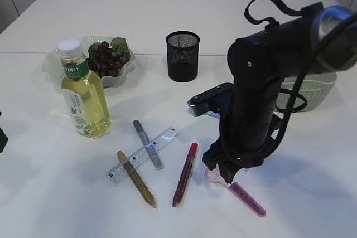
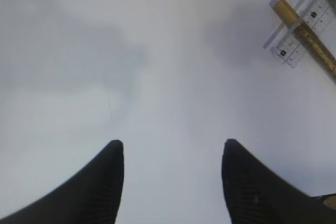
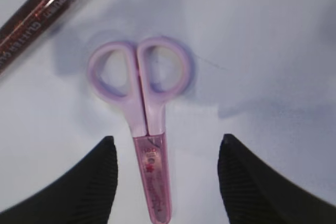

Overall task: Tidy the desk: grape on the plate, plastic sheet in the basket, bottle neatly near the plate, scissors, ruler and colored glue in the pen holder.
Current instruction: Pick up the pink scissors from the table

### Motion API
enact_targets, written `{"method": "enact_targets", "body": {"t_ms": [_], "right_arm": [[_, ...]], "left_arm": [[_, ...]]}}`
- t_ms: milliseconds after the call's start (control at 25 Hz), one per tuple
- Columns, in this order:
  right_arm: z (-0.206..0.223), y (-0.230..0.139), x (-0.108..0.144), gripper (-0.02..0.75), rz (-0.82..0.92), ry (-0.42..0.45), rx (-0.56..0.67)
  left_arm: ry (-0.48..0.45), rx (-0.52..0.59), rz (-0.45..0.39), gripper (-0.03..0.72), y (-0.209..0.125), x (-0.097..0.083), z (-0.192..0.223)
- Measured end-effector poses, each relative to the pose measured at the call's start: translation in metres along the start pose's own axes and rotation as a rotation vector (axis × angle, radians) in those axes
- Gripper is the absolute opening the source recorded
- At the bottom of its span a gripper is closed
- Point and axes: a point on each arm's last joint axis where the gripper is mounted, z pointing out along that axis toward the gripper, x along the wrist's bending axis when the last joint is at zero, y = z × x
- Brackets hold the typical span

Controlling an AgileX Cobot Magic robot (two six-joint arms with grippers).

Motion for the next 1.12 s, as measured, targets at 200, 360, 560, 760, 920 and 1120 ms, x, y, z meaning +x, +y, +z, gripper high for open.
{"method": "enact_targets", "body": {"t_ms": [200, 360, 560, 760, 920, 1120], "right_arm": [[0.009, 0.001, 0.002, 0.475, -0.02, 0.004, 0.021], [0.017, 0.001, 0.01, 0.475, -0.044, 0.009, 0.04], [0.023, 0.004, 0.012, 0.475, -0.049, 0.01, 0.032], [0.025, 0.006, 0.012, 0.475, -0.047, 0.011, 0.015], [0.025, 0.007, 0.012, 0.475, -0.05, 0.01, 0.003], [0.025, 0.008, 0.012, 0.475, -0.05, 0.009, -0.012]], "left_arm": [[0.0, 0.0, 0.0, 0.431, 0.0, 0.0, 0.0], [0.0, -0.002, 0.0, 0.426, 0.0, 0.0, 0.0], [-0.001, -0.005, 0.0, 0.426, 0.0, 0.0, 0.0], [-0.001, -0.005, 0.0, 0.426, 0.0, 0.0, 0.0], [-0.001, -0.006, 0.0, 0.426, 0.001, 0.0, 0.0], [-0.001, -0.006, 0.0, 0.426, 0.001, 0.0, 0.0]]}}
